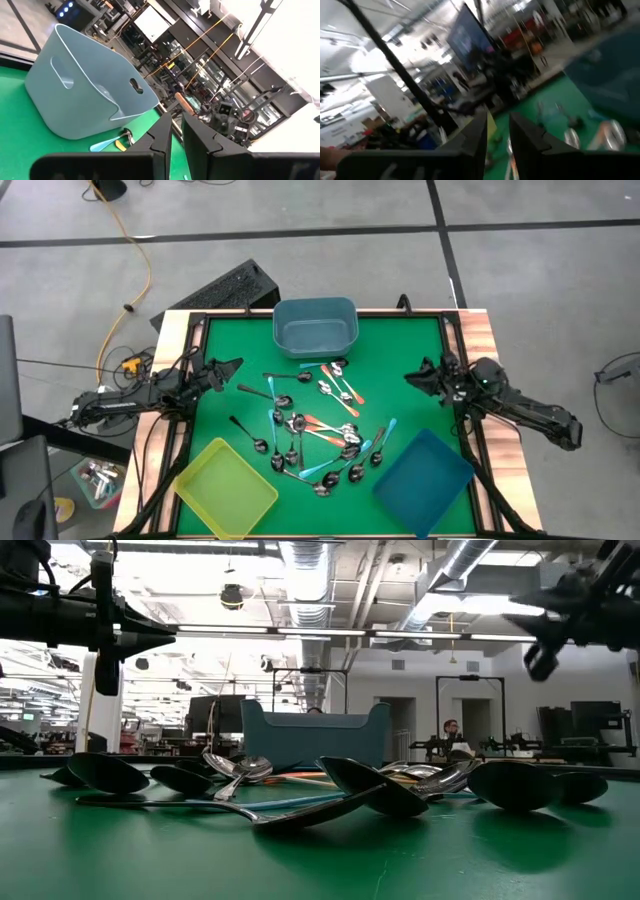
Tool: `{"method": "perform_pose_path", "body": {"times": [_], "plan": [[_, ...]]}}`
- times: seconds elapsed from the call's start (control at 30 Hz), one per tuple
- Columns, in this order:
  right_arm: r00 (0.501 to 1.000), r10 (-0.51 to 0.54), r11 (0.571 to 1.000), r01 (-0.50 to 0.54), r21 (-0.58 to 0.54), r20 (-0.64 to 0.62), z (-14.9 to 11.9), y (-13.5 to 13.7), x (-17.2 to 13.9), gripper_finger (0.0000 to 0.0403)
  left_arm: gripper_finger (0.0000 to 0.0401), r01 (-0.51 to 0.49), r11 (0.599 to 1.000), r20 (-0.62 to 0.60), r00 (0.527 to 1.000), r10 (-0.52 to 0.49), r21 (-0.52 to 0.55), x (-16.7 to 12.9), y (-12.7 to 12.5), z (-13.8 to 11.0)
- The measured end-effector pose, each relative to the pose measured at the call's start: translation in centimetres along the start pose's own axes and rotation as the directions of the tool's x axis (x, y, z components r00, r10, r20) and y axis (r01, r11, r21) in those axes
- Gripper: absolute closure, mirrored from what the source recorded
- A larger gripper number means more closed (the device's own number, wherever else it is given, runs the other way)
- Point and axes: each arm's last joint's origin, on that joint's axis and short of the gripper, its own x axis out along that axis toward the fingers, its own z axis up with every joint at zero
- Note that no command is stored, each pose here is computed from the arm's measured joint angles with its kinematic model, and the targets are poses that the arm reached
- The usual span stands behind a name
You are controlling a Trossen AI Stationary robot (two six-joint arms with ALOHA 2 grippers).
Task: Sort silverware by color (type)
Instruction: Put the orange spoon into the blue bin
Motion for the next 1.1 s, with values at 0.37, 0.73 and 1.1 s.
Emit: {"method": "perform_pose_path", "body": {"times": [0.37, 0.73, 1.1], "plan": [[0.988, -0.157, 0.987, 0.157, -0.026, -0.001, -0.5, -0.9, 0.0, 0.0301, 0.0372, -0.001, 0.999, 0.001, 1.000, 0.001, 0.043, 0.0, 0.0, 0.0], [0.981, -0.179, 0.980, 0.185, -0.078, 0.069, -0.1, -0.8, 0.0, 0.0301, 0.0372, -0.015, 0.999, 0.021, 1.000, 0.015, -0.047, 0.0, 0.0, 0.1], [0.955, -0.154, 0.956, 0.208, -0.205, 0.254, 4.2, 2.5, -0.5, 0.0301, 0.0372, 0.149, 0.984, 0.134, 0.982, -0.135, -0.102, -0.6, -2.7, 2.9]]}}
